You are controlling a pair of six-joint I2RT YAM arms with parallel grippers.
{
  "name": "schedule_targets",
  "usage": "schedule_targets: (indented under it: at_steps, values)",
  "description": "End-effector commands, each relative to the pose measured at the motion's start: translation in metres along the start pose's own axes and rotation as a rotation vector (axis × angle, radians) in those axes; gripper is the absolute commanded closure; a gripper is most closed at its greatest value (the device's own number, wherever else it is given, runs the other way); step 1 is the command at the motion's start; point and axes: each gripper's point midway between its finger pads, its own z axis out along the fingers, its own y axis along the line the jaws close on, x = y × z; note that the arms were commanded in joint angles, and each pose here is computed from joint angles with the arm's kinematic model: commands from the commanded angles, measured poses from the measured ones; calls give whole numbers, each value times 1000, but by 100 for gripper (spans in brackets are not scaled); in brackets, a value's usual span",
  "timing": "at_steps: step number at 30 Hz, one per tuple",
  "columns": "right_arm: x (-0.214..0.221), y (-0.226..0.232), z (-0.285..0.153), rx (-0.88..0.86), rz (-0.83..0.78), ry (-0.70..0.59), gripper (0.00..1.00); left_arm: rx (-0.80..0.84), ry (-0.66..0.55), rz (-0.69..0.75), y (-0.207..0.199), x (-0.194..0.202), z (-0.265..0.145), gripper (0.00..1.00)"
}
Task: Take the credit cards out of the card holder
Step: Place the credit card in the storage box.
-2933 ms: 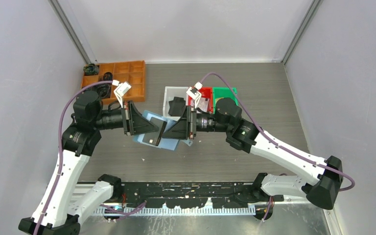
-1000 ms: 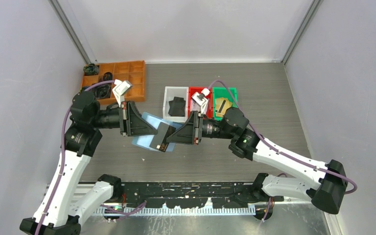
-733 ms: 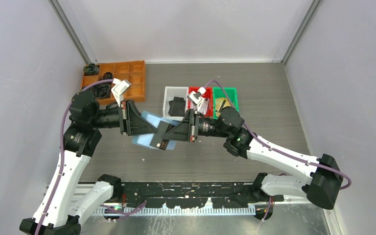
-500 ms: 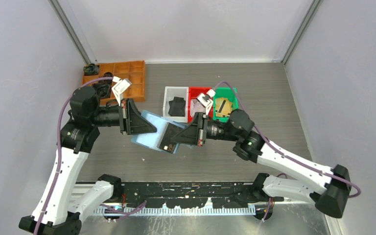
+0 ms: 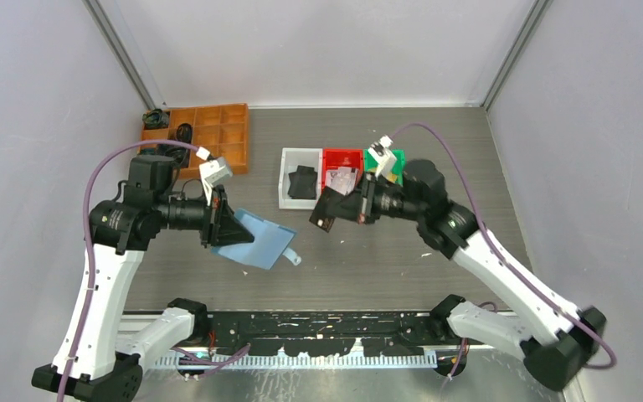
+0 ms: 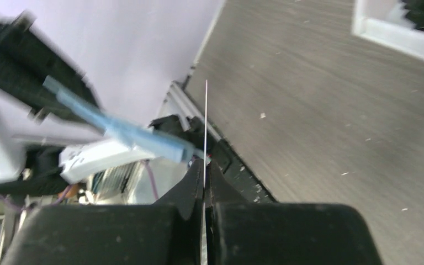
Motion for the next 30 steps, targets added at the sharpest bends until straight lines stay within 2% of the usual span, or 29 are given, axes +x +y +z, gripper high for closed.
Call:
schedule_targets:
  at_steps: [1, 3, 9, 12, 19, 27, 30]
  values:
    - [-42, -34, 31, 148, -103, 20, 99, -61, 129, 99, 7, 36, -11, 100]
    - [-63, -58, 52, 232, -142, 44, 99, -68, 159, 99, 9, 44, -13, 100]
    - [-96, -145, 118, 496, -261, 234, 99, -142, 270, 130, 22, 67, -24, 100]
    - [-105, -184, 140, 609, -290, 306, 99, -105, 289, 139, 16, 73, -24, 100]
    - [-107, -227, 191, 598, -246, 324, 99, -118, 258, 164, 18, 74, -23, 100]
    - [-107, -263, 210, 590, -191, 309, 99, -103, 265, 163, 23, 73, -18, 100]
    - [-105, -270, 211, 586, -174, 316, 90, -110, 251, 178, 25, 71, -18, 100]
